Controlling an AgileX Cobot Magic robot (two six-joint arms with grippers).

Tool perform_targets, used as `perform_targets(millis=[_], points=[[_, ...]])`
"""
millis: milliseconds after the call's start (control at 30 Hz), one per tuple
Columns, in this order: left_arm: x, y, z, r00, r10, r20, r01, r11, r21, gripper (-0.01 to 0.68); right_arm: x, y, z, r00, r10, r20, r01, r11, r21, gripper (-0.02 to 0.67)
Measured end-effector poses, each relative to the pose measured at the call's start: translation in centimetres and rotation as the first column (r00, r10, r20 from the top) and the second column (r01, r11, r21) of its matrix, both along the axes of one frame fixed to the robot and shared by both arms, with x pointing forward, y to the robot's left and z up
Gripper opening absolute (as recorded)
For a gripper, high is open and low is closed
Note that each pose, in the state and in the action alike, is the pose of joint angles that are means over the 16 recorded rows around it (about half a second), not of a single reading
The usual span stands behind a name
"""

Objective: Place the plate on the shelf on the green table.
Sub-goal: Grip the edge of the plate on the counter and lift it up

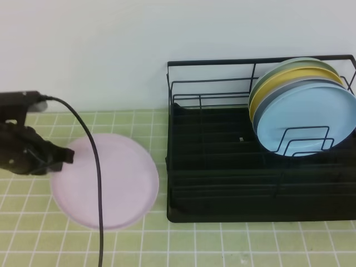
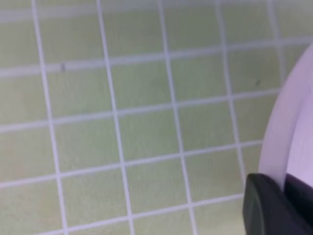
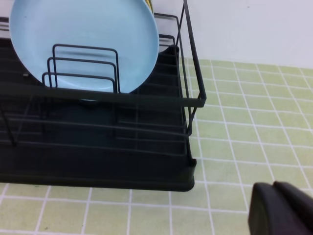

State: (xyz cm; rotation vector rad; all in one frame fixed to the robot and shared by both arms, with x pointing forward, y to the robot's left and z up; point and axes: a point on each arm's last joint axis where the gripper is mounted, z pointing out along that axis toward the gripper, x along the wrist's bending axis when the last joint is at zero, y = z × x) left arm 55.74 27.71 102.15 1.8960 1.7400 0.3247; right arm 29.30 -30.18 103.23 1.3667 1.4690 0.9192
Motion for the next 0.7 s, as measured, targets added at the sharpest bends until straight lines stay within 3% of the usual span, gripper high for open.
perform_targets(millis=[200,433,567,700], points=[[-2.1,-0.1,4.7,0.988,-0.003,0.157,0.005,1.0,-0.018,0.003,0.1,0.1,0.2,1.0,0.006,0.02,-0.007,1.0,0.027,-0.003],[-5.8,-0.9,10.6,0.919,-0.033,0.393,0.075,0.993,-0.092,0.003,0.1,1.4,0.9,0.992,0.096,0.075,-0.109,0.976,0.187,-0.003],[-8.2,-1.6,13.6,0.845,-0.058,0.532,0.156,0.978,-0.14,0.003,-0.2,2.8,2.2,0.967,0.204,0.154,-0.243,0.92,0.306,0.0],[-10.2,-2.5,16.0,0.757,-0.078,0.648,0.255,0.949,-0.184,0.003,-0.8,4.2,4.2,0.904,0.319,0.283,-0.413,0.821,0.393,0.025]])
